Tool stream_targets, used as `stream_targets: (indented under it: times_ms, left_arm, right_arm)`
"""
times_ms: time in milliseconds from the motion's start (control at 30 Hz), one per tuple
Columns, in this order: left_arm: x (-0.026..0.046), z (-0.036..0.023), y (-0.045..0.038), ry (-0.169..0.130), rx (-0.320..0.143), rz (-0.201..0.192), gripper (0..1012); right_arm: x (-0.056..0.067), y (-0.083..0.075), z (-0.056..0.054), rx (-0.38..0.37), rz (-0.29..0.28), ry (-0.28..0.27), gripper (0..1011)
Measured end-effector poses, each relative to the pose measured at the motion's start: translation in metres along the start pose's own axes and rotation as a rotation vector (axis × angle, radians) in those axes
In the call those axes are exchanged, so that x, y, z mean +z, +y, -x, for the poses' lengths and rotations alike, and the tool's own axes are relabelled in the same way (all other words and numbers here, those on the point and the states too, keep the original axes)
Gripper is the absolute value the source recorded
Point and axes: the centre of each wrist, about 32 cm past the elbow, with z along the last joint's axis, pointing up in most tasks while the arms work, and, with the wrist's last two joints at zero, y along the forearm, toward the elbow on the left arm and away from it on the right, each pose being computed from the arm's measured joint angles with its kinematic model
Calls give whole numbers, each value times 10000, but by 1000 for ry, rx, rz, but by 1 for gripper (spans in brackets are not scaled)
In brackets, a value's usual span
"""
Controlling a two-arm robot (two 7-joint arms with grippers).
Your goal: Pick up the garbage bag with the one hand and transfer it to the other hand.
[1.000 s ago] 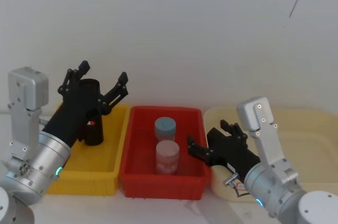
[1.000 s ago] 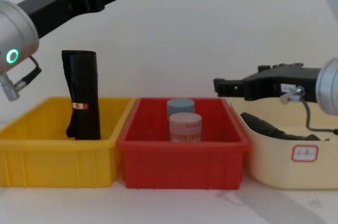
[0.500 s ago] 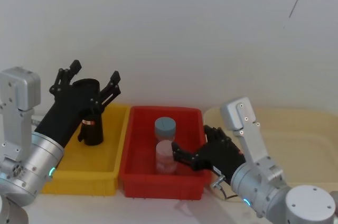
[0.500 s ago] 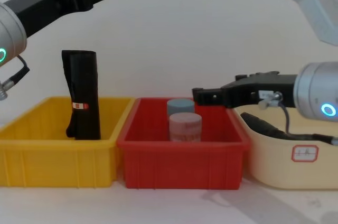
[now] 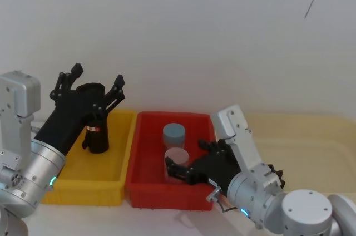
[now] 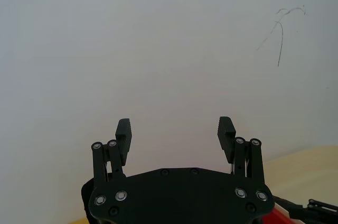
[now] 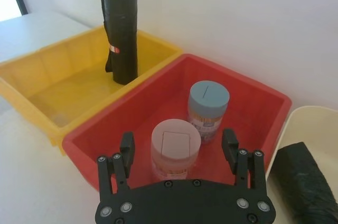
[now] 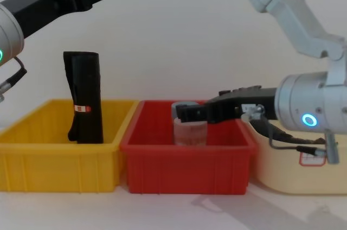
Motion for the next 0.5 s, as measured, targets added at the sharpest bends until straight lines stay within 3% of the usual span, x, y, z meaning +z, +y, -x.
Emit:
stream_targets:
  times_ms: [500]
  left_arm:
    - [4,-6,5,-2,3,0,1001]
  right_arm:
    - [-70,206,-24,2,39,-12,1001]
